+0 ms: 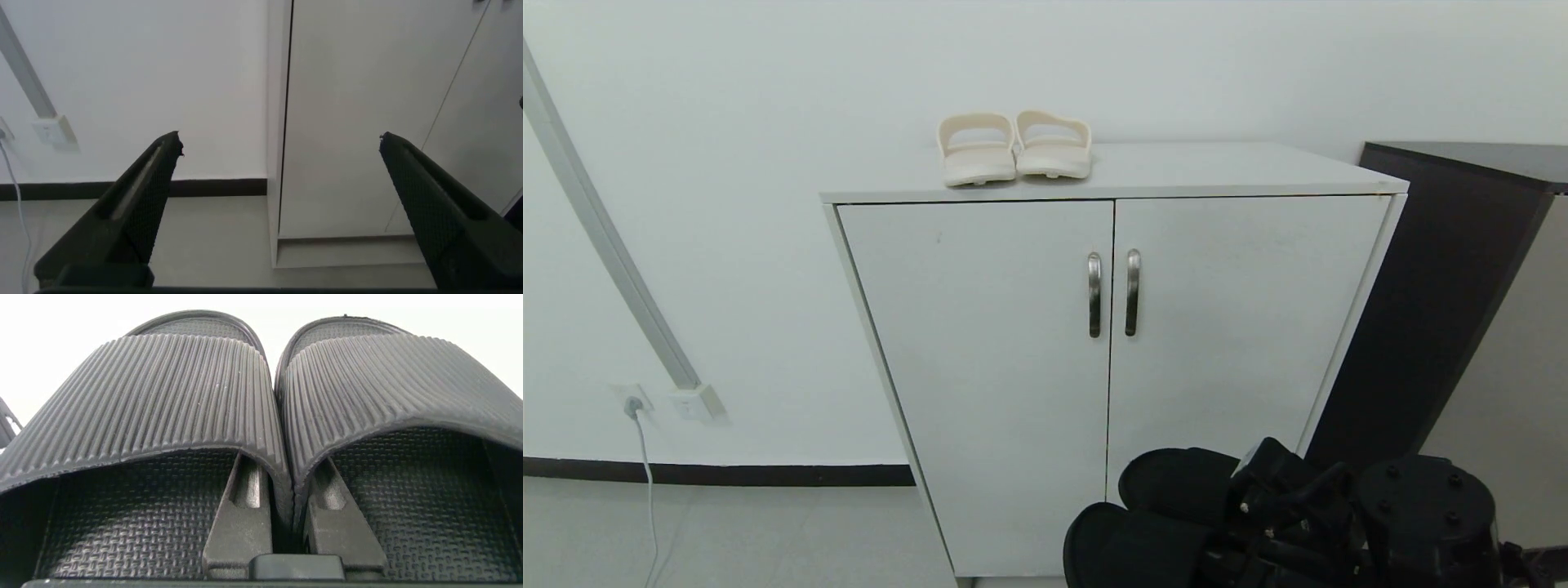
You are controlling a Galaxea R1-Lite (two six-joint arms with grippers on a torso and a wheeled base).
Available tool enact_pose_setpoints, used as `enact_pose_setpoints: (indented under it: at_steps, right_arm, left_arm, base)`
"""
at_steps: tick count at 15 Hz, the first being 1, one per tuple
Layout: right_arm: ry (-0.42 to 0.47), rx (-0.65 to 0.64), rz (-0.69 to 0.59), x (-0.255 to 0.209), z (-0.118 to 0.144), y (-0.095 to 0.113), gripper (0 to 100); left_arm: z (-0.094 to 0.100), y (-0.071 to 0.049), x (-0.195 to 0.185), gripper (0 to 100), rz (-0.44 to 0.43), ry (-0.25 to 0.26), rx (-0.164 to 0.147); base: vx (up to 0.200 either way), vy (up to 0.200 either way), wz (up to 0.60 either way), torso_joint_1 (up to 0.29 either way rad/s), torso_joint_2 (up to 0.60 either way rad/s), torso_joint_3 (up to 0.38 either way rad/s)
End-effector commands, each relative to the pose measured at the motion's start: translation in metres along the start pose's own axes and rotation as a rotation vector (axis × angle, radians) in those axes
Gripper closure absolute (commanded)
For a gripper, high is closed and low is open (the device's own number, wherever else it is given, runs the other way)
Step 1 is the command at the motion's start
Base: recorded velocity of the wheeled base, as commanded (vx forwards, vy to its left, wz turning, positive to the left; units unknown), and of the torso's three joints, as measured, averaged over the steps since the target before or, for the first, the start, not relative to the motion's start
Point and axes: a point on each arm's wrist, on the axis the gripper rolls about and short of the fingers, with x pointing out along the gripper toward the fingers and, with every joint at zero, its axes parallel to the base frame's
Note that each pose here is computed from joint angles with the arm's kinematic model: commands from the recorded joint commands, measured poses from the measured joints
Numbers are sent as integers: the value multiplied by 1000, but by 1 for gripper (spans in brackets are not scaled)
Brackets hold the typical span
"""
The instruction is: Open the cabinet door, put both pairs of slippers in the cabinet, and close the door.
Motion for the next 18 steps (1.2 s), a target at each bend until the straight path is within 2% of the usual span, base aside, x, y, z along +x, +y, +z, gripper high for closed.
enact_pose_setpoints:
  at_steps: [1, 8, 9, 10, 11, 12, 13, 14, 17, 18]
  right_arm:
    - [-6, 0, 2, -1, 0, 0, 100]
    - [-30, 2, -1, -1, 0, 0, 100]
    - [-38, 2, 1, -1, 1, 0, 100]
    - [-38, 2, -1, -2, 0, -1, 100]
    - [-38, 3, -1, -1, 0, -1, 100]
    - [-38, 3, -1, -1, 0, -1, 100]
    - [-30, 1, 0, 0, -1, -1, 100]
    - [-27, 0, 2, -1, -2, -1, 100]
    - [-30, 1, 0, -1, -1, -1, 100]
    - [-30, 1, -1, -1, -1, -1, 100]
  left_arm:
    - [0, 0, 0, 0, 3, 0, 1]
    - [1, 0, 1, 0, -8, 8, 5]
    - [3, 0, 0, 0, -8, -11, 13]
    - [9, 0, -2, 0, -12, -23, 6]
    - [28, 0, -4, 0, -44, -47, -30]
    - [28, 0, -4, 0, -44, -47, -30]
    - [58, -1, 6, 0, -130, 9, -77]
    - [63, -3, 15, 0, -191, 65, -72]
    - [85, -9, 40, 0, -376, 89, -75]
    - [90, -10, 46, 0, -407, 90, -76]
  base:
    - [0, 0, 0, 0, 0, 0]
    - [0, 0, 0, -12, 48, 50]
    - [0, 0, 0, 0, 0, 0]
    - [0, 0, 0, 0, 0, 0]
    - [0, 0, 0, 0, 0, 0]
    - [0, 0, 0, 0, 0, 0]
    - [0, 0, 0, 0, 0, 0]
    - [0, 0, 0, 0, 0, 0]
    - [0, 0, 0, 0, 0, 0]
    - [0, 0, 0, 0, 0, 0]
